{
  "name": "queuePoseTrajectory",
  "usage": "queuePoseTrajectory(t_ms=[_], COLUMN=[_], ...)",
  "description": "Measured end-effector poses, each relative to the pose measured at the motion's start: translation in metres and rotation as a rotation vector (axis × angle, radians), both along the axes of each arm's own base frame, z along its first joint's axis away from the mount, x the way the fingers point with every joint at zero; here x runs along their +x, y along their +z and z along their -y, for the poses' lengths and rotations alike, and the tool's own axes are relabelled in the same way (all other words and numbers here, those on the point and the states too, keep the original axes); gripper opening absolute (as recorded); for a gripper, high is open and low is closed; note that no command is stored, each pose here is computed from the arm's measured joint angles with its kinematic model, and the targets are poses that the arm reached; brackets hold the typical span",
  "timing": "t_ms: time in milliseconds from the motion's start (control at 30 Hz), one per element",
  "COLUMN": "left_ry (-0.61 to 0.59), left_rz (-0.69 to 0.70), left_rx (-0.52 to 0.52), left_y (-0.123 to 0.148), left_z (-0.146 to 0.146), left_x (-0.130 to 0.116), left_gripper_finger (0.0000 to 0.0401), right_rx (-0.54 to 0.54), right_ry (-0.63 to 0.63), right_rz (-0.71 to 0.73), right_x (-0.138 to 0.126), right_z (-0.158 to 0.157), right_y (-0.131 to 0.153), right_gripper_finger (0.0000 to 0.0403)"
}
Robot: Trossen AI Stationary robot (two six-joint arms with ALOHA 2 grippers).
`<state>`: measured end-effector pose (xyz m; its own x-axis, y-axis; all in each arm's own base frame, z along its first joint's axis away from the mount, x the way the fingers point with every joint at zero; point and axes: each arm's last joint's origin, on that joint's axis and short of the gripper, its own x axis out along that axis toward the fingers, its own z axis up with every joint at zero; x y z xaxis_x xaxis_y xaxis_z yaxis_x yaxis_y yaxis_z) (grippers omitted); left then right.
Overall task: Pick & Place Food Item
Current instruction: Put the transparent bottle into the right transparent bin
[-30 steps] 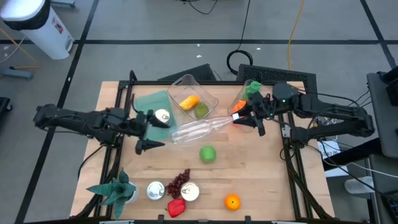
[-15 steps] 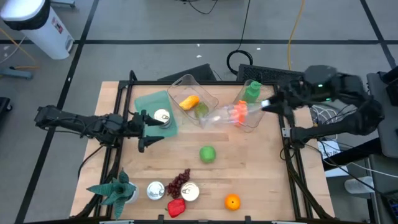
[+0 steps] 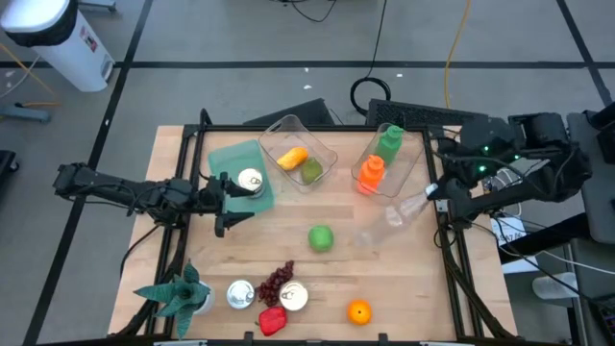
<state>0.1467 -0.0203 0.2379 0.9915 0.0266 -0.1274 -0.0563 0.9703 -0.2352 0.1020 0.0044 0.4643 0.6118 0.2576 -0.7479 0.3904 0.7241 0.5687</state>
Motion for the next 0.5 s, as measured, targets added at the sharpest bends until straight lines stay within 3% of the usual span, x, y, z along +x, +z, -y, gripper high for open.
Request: queuePoseTrajectory(t_ms=[100, 167, 367, 500], left_ry=[-0.001, -0.001, 0.002, 0.004], left_rz=[-0.010, -0.010, -0.009, -0.009], left_rx=[0.003, 0.007, 0.011, 0.011], left_y=[-0.001, -0.001, -0.001, -0.001], left_z=[0.000, 0.000, 0.000, 0.000], left_x=[0.000, 0.000, 0.000, 0.000], left_gripper_finger=[0.0327, 0.0326, 0.0330, 0.0323], right_rx=[0.051, 0.027, -0.243, -0.402], right_ry=[0.017, 0.016, -0.044, -0.139], right_rz=[-0.014, -0.015, 0.035, 0.166], right_x=[0.000, 0.002, -0.005, -0.012], right_z=[-0.004, -0.004, 0.002, 0.007], right_y=[-0.001, -0.001, 0.001, 0.017], right_gripper_finger=[0.0121, 0.0121, 0.0121, 0.0121])
